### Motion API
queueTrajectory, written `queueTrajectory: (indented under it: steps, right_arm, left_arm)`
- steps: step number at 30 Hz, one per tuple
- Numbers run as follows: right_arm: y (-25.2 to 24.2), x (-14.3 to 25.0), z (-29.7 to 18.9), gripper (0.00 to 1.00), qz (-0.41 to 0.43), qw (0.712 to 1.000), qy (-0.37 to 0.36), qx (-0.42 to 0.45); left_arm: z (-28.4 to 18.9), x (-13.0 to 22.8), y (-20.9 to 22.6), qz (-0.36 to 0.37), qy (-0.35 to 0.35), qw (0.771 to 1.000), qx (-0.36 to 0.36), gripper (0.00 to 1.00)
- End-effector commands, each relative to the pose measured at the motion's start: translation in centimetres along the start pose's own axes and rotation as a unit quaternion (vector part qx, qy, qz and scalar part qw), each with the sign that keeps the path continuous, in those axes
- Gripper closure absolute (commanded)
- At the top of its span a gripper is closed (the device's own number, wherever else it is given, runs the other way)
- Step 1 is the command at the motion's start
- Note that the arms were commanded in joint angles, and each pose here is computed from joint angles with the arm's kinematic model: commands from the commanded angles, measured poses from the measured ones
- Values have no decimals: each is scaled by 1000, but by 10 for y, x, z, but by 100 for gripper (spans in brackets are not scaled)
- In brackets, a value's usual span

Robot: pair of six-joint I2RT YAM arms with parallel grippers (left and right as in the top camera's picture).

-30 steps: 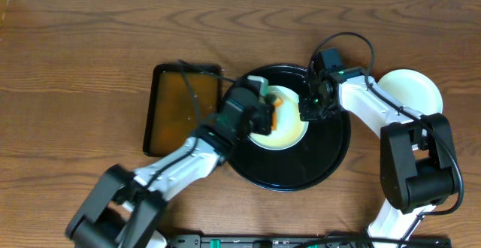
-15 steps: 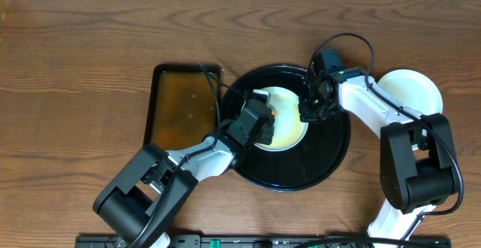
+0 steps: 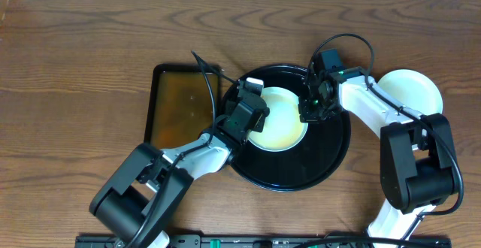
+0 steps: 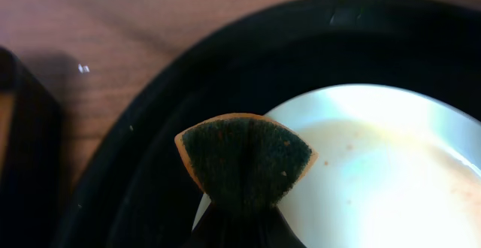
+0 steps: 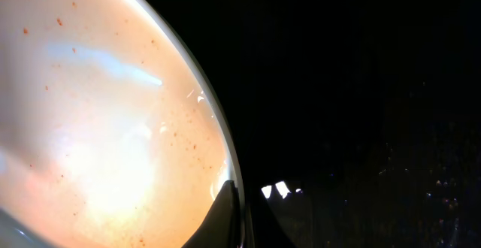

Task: Clean dirty plates on tray and stack at the side
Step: 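Wipe the pale green plate with the sponge in the left gripper, then return the sponge to the water tray and release it, left gripper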

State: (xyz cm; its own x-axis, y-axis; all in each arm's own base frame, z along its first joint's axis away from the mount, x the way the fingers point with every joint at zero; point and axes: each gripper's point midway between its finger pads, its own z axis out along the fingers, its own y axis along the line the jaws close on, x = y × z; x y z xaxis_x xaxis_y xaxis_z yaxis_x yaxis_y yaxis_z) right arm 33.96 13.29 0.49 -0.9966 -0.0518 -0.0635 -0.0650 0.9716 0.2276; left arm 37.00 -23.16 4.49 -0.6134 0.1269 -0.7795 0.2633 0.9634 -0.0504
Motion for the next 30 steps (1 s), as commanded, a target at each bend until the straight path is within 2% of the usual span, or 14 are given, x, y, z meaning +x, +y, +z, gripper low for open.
queueTrajectory:
  steps: [1,8,12,17,20,25,30]
  right_arm:
    - [-3,11,12,99,-1,1000,23,14]
    - [-3,11,12,99,-1,1000,23,15]
    - [-4,9,11,99,-1,1000,20,18]
    - [-4,9,12,99,-1,1000,19,19]
    - [-4,7,13,94,-2,1000,17,17]
    - [1,9,22,95,0,1000,25,-1]
    - [0,10,26,99,1,1000,29,0]
  left_arm:
    - [-18,-39,1,9,-51,999,-5,92]
    - [-47,-66,5,-2,-78,997,-1,93]
    - [-55,-63,23,-5,-58,998,-20,92]
    - [-62,-48,68,-30,-11,997,-68,93]
    - [-63,-38,98,-63,13,993,-100,92]
    - [-52,-3,118,-109,83,988,-66,92]
    - [-39,26,141,-133,126,980,-82,93]
